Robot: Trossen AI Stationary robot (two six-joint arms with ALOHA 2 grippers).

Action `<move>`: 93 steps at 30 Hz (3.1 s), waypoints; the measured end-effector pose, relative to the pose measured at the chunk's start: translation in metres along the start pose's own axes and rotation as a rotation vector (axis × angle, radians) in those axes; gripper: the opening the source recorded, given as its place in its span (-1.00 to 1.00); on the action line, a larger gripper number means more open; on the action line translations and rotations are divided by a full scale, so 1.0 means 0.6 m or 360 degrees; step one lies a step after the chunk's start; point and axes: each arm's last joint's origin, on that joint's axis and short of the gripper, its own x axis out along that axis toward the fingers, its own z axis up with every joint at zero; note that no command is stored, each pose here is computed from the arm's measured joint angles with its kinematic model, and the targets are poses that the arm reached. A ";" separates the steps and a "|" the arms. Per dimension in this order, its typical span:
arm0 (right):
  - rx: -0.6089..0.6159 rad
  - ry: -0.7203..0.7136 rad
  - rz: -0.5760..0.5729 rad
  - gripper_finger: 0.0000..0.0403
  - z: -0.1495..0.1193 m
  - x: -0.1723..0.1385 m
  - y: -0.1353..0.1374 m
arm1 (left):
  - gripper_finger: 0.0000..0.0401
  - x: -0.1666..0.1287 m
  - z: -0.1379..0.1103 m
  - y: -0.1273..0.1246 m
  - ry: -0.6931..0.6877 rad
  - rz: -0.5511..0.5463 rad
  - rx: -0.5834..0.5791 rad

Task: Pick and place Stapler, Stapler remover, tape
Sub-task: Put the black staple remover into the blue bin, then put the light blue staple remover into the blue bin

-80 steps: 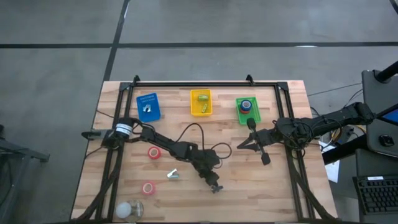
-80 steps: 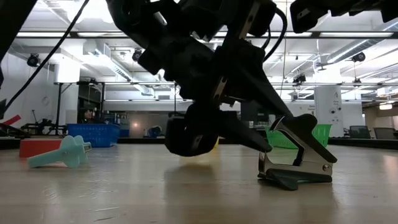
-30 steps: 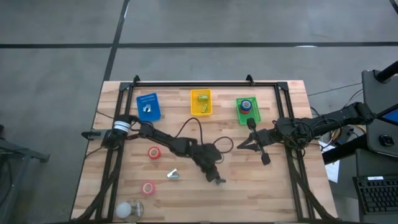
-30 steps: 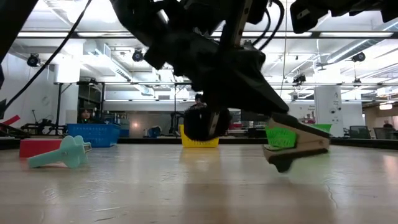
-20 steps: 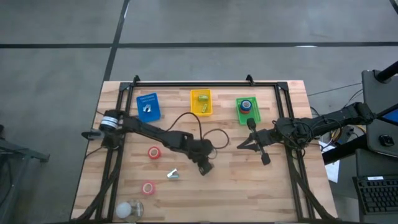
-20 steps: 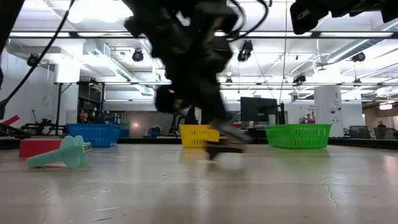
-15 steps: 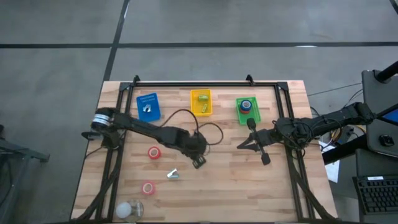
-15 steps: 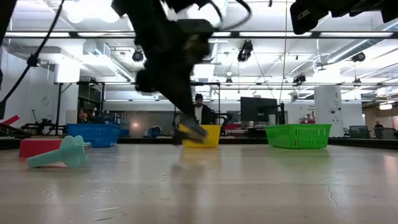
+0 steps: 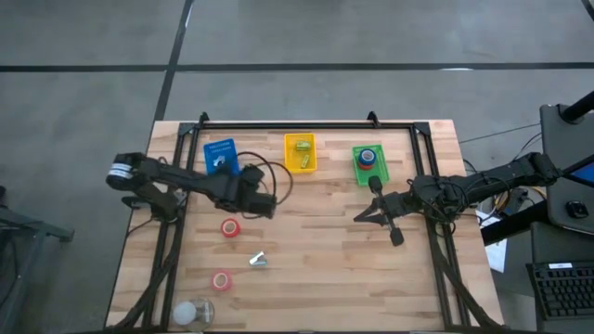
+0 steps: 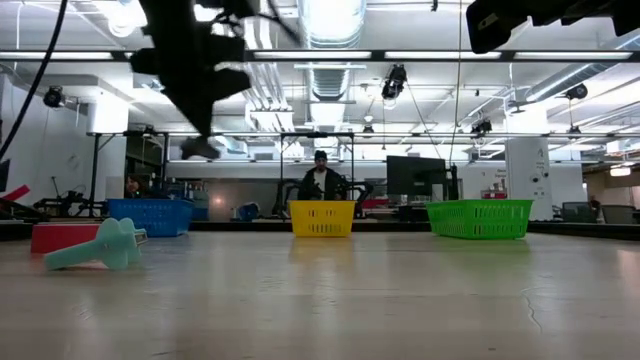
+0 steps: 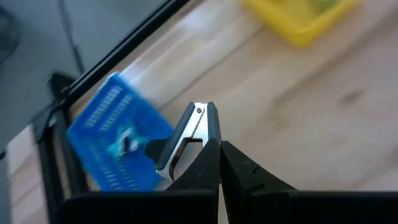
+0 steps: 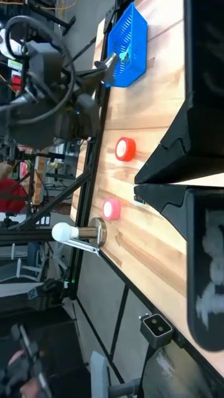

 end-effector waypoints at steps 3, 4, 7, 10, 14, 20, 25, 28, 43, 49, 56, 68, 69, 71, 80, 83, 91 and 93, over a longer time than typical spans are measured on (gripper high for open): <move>-0.0001 0.0000 0.0001 -0.96 0.000 0.000 0.000 | -0.97 0.023 -0.011 0.021 0.0034 0.0081 -0.0038; -0.0001 0.0000 0.0001 -0.96 0.000 0.000 0.000 | -0.97 0.032 -0.014 0.029 0.0049 0.0109 -0.0053; -0.0006 0.0000 0.0001 -0.96 0.000 0.000 0.000 | -0.97 0.059 -0.020 0.053 0.0087 0.0186 -0.0133; -0.0005 -0.0001 0.0000 -0.96 0.000 0.000 0.000 | -0.98 0.089 -0.024 0.074 0.0118 0.0225 -0.0227; -0.0008 -0.0002 0.0001 -0.96 0.000 0.000 0.000 | -0.98 0.132 -0.022 0.095 0.0193 0.0166 -0.0296; -0.0011 -0.0002 0.0000 -0.96 0.000 0.000 0.000 | -0.94 0.170 -0.012 0.124 0.0235 0.0203 -0.0336; -0.0024 0.0001 0.0000 -0.96 -0.001 0.000 0.000 | -0.97 0.185 0.001 0.139 0.0215 0.0230 -0.0364; -0.0024 0.0005 0.0000 -0.96 -0.002 0.000 0.000 | -0.97 0.194 0.009 0.142 0.0170 0.0205 -0.0373; -0.0017 0.0005 -0.0001 -0.96 -0.002 0.000 0.000 | -0.93 0.229 -0.012 0.164 0.0228 0.0259 -0.0387; -0.0017 0.0003 -0.0014 -0.96 -0.002 0.000 0.000 | -0.85 0.230 -0.011 0.165 0.0185 0.0299 -0.0387; -0.0013 0.0006 -0.0043 -0.96 -0.003 0.000 -0.001 | -0.67 0.230 -0.011 0.163 0.0224 0.0242 -0.0363; -0.0024 0.0011 -0.0043 -0.96 -0.004 0.000 -0.001 | -0.57 0.131 0.028 0.124 0.0027 -0.0257 -0.0332; -0.0025 0.0011 -0.0043 -0.96 -0.004 0.000 -0.001 | -0.57 0.122 0.027 0.117 0.0028 -0.0328 -0.0358; -0.0025 0.0011 -0.0043 -0.96 -0.004 0.000 -0.001 | -0.57 0.106 0.023 0.102 0.0039 -0.0488 -0.0343; -0.0016 0.0010 -0.0042 -0.96 -0.004 0.000 -0.001 | -0.58 0.045 -0.019 0.029 0.0148 -0.1112 -0.0015; -0.0016 0.0010 -0.0042 -0.96 -0.004 0.000 -0.001 | -0.57 0.023 -0.047 0.008 0.0128 -0.1201 0.0193; -0.0017 0.0008 -0.0042 -0.96 -0.004 0.000 -0.001 | -0.58 -0.012 -0.104 -0.026 0.0092 -0.1430 0.0283; -0.0011 0.0004 -0.0042 -0.96 -0.003 0.000 -0.001 | -0.57 -0.021 -0.118 -0.032 0.0085 -0.1487 0.0336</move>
